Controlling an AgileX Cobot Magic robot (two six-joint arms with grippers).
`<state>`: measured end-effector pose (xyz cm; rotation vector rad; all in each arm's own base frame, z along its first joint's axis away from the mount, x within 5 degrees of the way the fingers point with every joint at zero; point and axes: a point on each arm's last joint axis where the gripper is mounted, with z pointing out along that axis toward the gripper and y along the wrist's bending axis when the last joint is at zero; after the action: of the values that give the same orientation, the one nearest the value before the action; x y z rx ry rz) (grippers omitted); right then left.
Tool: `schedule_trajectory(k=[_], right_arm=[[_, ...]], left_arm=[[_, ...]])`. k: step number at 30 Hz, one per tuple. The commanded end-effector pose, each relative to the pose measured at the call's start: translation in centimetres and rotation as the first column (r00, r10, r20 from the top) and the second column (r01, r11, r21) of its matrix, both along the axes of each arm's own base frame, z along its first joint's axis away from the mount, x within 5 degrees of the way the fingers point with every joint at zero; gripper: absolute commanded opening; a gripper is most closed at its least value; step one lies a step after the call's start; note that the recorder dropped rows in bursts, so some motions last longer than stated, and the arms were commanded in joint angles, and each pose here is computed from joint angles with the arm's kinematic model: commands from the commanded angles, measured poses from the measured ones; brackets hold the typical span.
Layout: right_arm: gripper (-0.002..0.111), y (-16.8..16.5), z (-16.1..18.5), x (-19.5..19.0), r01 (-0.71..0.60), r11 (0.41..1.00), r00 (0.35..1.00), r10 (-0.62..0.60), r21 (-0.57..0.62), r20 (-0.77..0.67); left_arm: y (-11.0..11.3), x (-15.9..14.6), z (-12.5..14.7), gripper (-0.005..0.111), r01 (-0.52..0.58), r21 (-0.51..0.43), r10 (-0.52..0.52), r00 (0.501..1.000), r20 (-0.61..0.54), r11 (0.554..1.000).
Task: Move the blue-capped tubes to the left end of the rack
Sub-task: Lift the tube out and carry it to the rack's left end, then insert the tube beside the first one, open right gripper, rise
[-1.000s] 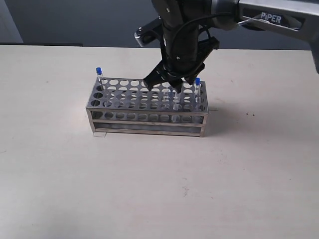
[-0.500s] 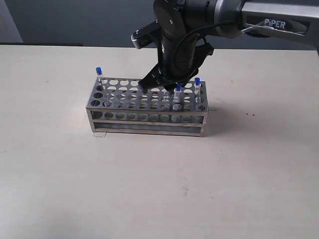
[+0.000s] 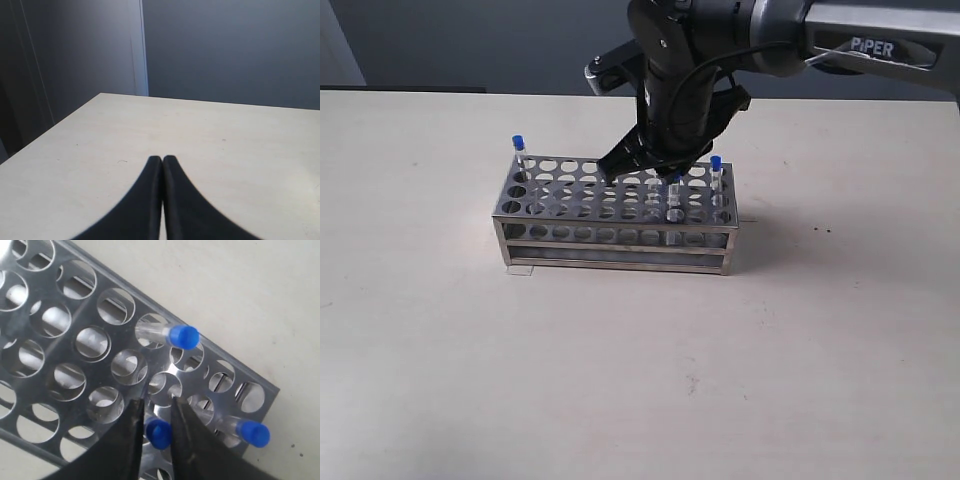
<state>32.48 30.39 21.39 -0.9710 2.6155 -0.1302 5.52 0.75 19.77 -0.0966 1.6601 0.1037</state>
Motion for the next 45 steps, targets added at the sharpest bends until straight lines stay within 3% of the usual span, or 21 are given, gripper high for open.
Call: schedule_trajectory(k=[1,14,21,27,34,45], right_arm=[[-0.001,-0.4,0.5,0.2,0.005,1.000,1.000,-0.005,0.002,0.017],[-0.001,-1.6,8.8,-1.4,-0.029,0.980,0.984,-0.007,0.197,0.181],[-0.001,0.4,10.7,-2.5,-0.122,0.904,0.979,0.042,0.409,0.199],[-0.001,3.3,9.9,-1.7,-0.205,0.821,0.973,0.113,0.533,0.201],[-0.001,6.5,7.2,0.6,-0.251,0.834,0.968,0.217,0.491,0.128],[-0.001,8.0,6.2,2.0,-0.260,0.836,0.966,0.229,0.482,0.124]], left_arm=[[0.0,0.0,-0.1,0.000,0.007,-0.007,-0.007,1.000,0.001,1.000],[0.0,0.0,-0.1,0.000,0.007,-0.007,-0.007,1.000,0.001,1.000],[0.0,0.0,-0.1,0.000,0.007,-0.007,-0.007,1.000,0.001,1.000],[0.0,0.0,-0.1,0.000,0.007,-0.007,-0.007,1.000,0.001,1.000],[0.0,0.0,-0.1,0.000,0.007,-0.007,-0.007,1.000,0.001,1.000],[0.0,0.0,-0.1,0.000,0.007,-0.007,-0.007,1.000,0.001,1.000]])
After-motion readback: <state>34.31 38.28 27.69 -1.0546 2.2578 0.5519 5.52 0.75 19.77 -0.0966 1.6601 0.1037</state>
